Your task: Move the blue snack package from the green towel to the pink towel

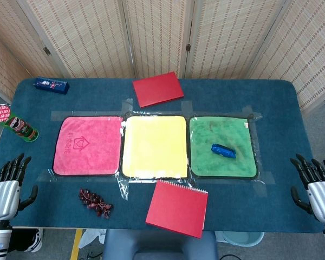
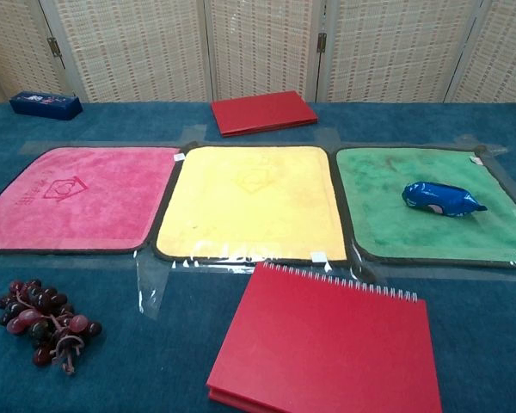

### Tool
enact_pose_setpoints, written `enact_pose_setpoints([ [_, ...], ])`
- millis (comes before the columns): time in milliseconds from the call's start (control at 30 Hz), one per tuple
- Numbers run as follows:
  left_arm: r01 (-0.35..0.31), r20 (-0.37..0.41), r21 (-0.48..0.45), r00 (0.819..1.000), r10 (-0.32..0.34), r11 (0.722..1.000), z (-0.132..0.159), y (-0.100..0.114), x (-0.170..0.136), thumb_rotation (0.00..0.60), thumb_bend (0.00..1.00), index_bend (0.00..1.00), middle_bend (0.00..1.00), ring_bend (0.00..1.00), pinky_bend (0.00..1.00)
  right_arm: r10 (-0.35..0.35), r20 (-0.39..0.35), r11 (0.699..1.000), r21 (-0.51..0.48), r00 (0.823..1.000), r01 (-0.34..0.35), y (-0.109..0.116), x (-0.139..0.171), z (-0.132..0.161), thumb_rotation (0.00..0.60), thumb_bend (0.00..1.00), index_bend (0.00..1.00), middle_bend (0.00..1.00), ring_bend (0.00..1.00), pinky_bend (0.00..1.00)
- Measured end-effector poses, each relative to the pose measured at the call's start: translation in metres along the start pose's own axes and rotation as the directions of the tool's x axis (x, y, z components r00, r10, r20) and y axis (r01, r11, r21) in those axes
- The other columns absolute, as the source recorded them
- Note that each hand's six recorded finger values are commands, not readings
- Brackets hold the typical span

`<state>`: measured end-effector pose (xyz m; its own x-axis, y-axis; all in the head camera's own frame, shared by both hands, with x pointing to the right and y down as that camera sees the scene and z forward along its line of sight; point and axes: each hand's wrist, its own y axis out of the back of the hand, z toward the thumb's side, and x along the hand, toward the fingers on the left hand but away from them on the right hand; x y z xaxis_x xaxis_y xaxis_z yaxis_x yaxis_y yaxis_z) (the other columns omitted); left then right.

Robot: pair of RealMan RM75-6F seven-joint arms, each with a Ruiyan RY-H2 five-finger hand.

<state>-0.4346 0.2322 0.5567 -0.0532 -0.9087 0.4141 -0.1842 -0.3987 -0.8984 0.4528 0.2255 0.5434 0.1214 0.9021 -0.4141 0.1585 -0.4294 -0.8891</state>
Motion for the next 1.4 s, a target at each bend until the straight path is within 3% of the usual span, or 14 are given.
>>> enact_pose_setpoints([
  [600, 0.013, 0.005, 0.006, 1.000, -0.013, 1.000, 0.004, -0.002, 0.000, 0.600, 0.50, 0.07, 0.00, 0.00, 0.00, 0.017, -0.016, 1.000, 0.012, 1.000, -0.017, -0.005, -0.013, 0.000, 0.600, 0.59, 0.04, 0.05, 0.10, 0.00],
  [1033, 0.009, -0.002, 0.003, 1.000, -0.009, 1.000, 0.002, 0.001, -0.006, 0.600, 0.50, 0.07, 0.00, 0.00, 0.00, 0.099, -0.074, 0.993, 0.075, 0.992, -0.094, -0.019, -0.075, 0.013, 0.600, 0.59, 0.02, 0.03, 0.06, 0.00],
  [1133, 0.006, -0.007, 0.002, 1.000, -0.006, 1.000, 0.001, 0.003, -0.007, 0.600, 0.50, 0.07, 0.00, 0.00, 0.00, 0.127, -0.088, 0.988, 0.097, 0.988, -0.119, -0.025, -0.095, 0.019, 0.600, 0.54, 0.01, 0.01, 0.05, 0.00],
  [1300, 0.005, -0.010, 0.001, 1.000, -0.005, 1.000, 0.000, 0.003, -0.009, 0.600, 0.50, 0.07, 0.00, 0.00, 0.00, 0.167, -0.083, 0.981, 0.113, 0.982, -0.158, -0.040, -0.129, 0.023, 0.600, 0.32, 0.00, 0.00, 0.03, 0.00],
  [1400, 0.003, -0.013, -0.001, 1.000, -0.003, 1.000, -0.001, 0.004, -0.010, 0.600, 0.50, 0.07, 0.00, 0.00, 0.00, 0.181, -0.076, 0.977, 0.129, 0.981, -0.170, -0.050, -0.147, 0.024, 0.600, 0.24, 0.00, 0.00, 0.00, 0.00],
])
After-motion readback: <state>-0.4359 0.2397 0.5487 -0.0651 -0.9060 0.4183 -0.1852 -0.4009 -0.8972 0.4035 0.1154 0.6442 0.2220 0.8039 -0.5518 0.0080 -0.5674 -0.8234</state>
